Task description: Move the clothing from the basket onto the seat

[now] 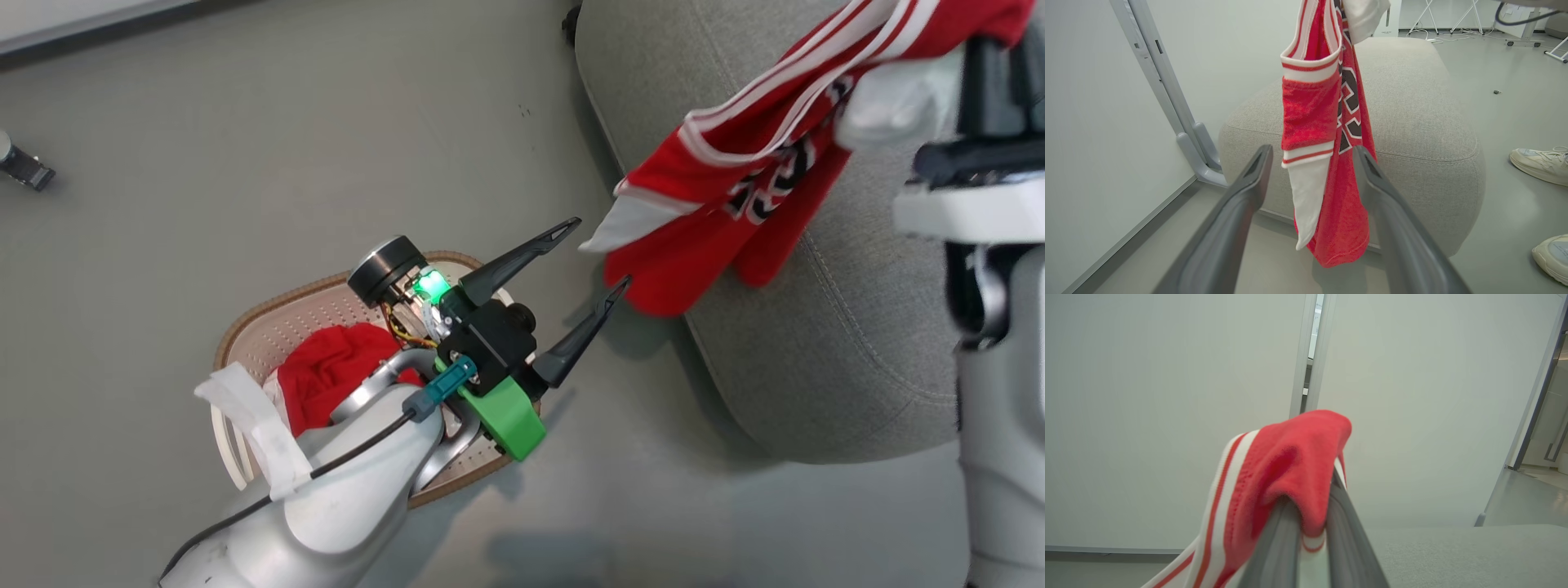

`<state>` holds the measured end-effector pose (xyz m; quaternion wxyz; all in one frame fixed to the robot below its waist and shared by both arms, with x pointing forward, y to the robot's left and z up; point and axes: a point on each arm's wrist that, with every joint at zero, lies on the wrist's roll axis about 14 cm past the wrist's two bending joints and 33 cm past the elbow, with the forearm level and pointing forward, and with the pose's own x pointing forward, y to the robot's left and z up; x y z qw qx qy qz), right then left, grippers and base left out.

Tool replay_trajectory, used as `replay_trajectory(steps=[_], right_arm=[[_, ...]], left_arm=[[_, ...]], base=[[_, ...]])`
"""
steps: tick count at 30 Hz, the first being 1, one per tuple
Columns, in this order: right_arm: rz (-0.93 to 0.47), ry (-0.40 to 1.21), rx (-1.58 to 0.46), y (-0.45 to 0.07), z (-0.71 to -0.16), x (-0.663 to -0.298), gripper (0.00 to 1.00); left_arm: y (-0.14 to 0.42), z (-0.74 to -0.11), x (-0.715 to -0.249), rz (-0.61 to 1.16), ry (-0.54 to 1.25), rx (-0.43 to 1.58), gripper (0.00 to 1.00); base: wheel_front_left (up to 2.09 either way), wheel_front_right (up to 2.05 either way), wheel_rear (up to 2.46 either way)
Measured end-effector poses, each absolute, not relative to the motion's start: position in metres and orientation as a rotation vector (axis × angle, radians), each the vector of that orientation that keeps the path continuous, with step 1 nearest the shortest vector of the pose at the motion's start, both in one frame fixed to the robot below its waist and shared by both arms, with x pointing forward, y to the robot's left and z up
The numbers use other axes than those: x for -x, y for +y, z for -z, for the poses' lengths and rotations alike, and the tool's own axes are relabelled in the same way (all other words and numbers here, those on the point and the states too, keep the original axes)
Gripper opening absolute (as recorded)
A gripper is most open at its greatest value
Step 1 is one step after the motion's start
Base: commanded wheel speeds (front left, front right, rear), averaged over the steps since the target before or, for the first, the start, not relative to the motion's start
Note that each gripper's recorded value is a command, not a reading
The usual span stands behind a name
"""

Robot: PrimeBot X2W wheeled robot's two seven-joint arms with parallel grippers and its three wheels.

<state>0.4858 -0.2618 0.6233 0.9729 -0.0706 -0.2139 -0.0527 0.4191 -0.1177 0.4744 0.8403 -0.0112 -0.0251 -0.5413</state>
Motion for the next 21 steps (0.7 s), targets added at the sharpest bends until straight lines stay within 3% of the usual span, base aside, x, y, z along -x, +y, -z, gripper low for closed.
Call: replay_trajectory(steps=[11, 21], right_arm=[[0.230, -0.662, 0.338, -0.329, -0.717, -0.542, 0.00], [0.306, -0.633, 0.450, -0.378, -0.728, -0.577, 0.00]], left_arm=[[-0.107, -0.434, -0.454, 1.118, -0.012, 0.031, 1.00], [-0.104, -0.396, -0.468, 1.106, 0.042, 0.066, 1.00]], base=[[0.00, 0.00, 0.00], [0.00, 0.00, 0.00]])
